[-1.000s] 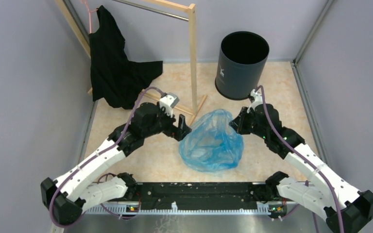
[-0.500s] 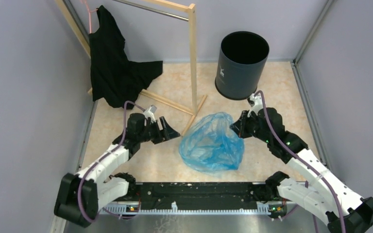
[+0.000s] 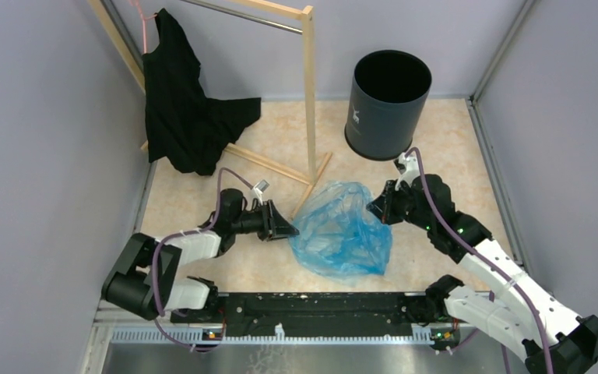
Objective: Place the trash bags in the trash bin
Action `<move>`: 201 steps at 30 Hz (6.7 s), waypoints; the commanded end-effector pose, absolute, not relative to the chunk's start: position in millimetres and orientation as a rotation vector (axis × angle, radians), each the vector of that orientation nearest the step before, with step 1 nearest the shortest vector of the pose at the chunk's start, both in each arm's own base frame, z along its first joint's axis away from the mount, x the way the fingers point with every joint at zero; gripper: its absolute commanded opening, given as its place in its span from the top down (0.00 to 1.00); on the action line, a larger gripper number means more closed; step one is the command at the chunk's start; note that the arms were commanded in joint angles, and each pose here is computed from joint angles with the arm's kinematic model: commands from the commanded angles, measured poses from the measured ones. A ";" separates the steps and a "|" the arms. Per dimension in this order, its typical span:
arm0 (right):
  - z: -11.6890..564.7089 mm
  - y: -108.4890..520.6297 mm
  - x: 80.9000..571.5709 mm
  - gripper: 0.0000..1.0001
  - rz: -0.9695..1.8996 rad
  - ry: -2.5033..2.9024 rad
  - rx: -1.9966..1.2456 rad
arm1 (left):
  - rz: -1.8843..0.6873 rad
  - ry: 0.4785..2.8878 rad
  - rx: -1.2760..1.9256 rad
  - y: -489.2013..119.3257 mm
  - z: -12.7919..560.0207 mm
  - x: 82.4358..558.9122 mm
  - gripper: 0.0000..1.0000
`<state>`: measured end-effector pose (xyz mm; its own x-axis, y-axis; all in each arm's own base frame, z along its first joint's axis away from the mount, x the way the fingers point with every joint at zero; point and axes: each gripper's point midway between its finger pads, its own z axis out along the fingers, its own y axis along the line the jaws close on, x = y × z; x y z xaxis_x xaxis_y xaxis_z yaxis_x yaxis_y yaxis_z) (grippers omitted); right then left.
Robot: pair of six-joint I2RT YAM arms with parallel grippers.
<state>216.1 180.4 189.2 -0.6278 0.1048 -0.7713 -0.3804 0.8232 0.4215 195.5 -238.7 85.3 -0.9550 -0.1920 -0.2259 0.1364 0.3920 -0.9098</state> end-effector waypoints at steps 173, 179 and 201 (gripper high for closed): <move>285.9 28.6 456.1 0.73 -0.132 1.918 0.675 | -0.939 1.846 0.280 -180.2 318.8 222.3 1.00; 290.6 31.3 405.7 1.00 -0.105 1.982 0.516 | -0.935 1.828 0.288 -178.5 324.0 218.5 1.00; 275.1 88.7 240.4 0.69 0.220 2.205 0.024 | -0.777 1.741 0.289 -153.6 349.2 211.8 1.00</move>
<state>250.5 83.9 264.6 -0.5864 0.1425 -0.7974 0.0021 0.9847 0.1744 214.6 -156.3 327.9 -0.3818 -0.1878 -0.9050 0.5377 0.7513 -0.3827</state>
